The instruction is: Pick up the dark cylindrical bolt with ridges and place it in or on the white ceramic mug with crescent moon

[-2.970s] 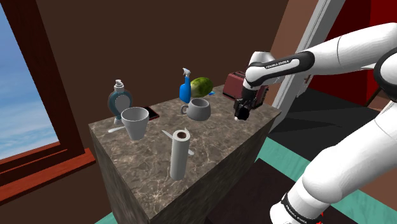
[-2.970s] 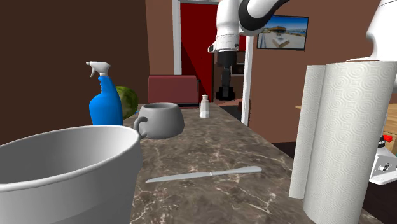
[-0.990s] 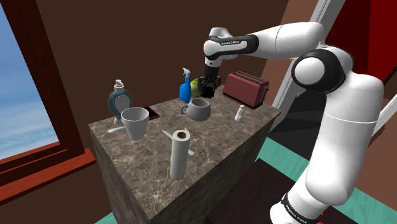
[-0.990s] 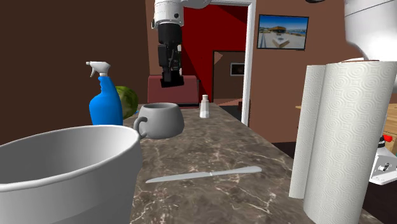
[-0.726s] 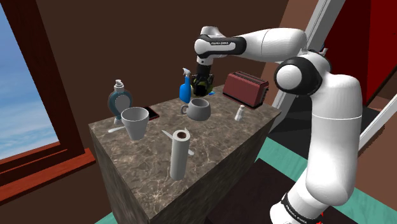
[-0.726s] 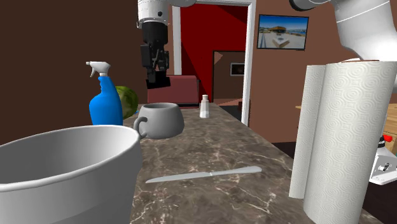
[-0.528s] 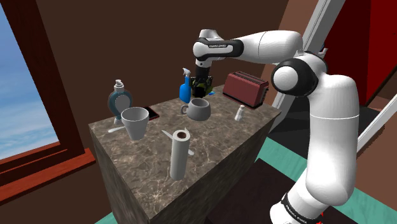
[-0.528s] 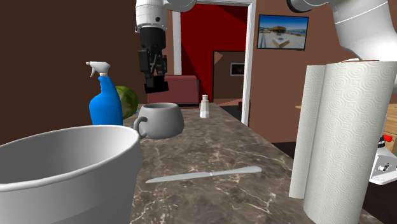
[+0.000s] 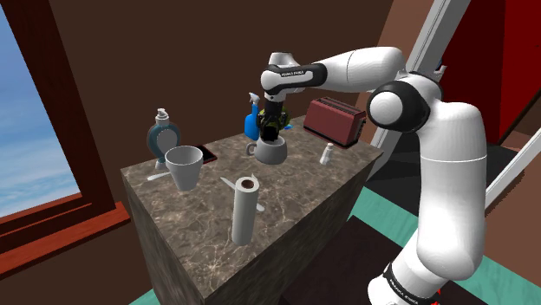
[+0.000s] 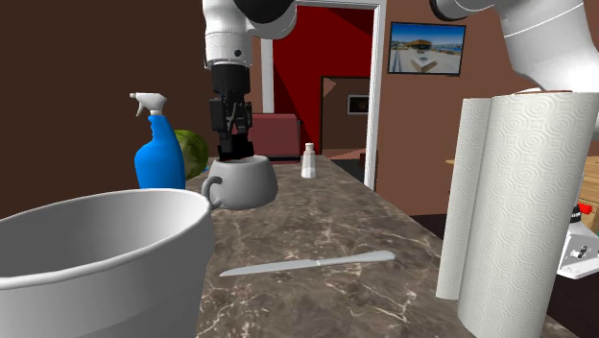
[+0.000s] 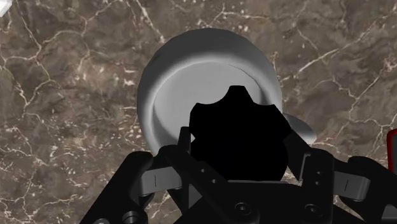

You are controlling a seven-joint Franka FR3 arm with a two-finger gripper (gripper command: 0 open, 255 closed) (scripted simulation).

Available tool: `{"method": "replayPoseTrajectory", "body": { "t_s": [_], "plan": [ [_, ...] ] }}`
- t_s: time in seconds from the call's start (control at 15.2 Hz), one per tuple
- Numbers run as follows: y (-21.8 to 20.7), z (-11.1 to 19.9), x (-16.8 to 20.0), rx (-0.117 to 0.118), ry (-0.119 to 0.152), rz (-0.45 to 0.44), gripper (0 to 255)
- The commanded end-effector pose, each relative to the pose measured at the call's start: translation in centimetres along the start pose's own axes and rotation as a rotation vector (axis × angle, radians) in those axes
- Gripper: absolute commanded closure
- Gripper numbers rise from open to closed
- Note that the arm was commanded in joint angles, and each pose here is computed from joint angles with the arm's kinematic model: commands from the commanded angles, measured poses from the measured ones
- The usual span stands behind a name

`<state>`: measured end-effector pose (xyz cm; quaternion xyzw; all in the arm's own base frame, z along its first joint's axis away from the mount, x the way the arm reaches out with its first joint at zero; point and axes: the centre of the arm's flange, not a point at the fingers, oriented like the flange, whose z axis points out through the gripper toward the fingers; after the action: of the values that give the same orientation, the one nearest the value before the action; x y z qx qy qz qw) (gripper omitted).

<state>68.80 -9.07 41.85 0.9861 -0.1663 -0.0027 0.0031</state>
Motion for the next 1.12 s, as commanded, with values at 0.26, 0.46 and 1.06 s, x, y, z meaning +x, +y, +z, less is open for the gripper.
{"method": "replayPoseTrajectory", "body": {
  "t_s": [0.26, 0.46, 1.06],
  "plan": [
    [0.0, 1.0, -0.1, 0.0, 0.0, 0.0, 255],
    [0.0, 1.0, -0.1, 0.0, 0.0, 0.0, 255],
    [0.0, -3.0, -0.1, 0.0, 0.0, 0.0, 0]
  ]
}}
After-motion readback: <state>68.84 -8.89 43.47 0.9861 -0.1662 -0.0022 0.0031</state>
